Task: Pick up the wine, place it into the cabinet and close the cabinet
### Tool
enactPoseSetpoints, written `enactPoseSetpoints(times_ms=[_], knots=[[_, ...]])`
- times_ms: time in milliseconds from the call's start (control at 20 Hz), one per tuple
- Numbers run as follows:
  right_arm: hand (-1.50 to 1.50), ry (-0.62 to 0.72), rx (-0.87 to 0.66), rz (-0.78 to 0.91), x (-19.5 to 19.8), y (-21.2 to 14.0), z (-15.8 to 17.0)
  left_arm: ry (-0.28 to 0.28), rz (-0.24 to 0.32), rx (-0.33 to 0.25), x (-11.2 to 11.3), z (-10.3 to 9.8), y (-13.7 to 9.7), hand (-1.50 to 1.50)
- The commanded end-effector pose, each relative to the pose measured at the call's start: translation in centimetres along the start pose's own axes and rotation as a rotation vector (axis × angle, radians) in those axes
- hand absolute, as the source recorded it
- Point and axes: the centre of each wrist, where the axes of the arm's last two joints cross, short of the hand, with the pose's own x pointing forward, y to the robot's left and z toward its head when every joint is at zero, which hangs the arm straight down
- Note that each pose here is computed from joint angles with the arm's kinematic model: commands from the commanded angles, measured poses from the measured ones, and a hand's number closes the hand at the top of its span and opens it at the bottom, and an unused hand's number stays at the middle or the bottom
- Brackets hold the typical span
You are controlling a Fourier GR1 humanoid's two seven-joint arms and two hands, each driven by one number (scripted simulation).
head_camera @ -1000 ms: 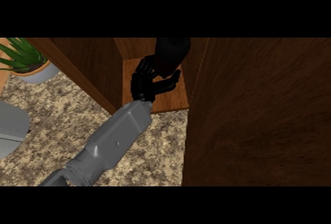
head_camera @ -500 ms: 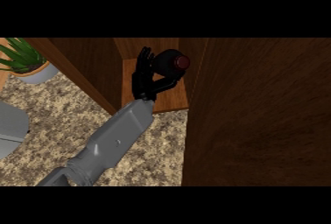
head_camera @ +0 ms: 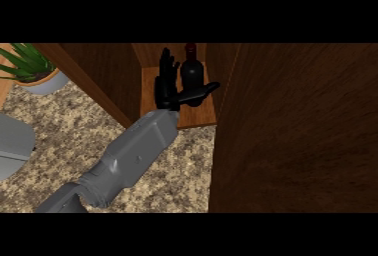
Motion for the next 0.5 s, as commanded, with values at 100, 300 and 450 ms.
enactPoseSetpoints(times_ms=[100, 300, 450], knots=[[-1.5, 0.009, 0.006, -0.011, -0.8, -0.3, 0.2, -0.027, -0.022, -0.054, 0.5, 0.3, -1.3, -1.5], [-1.5, 0.019, -0.011, 0.004, -0.3, -1.0, 1.0, -0.091, -0.004, -0.04, 0.5, 0.3, -1.2, -1.5], [-1.5, 0.011, -0.001, 0.009, 0.3, 0.0, 0.0, -0.098, 0.007, -0.041, 0.4, 0.3, -1.1, -1.5]])
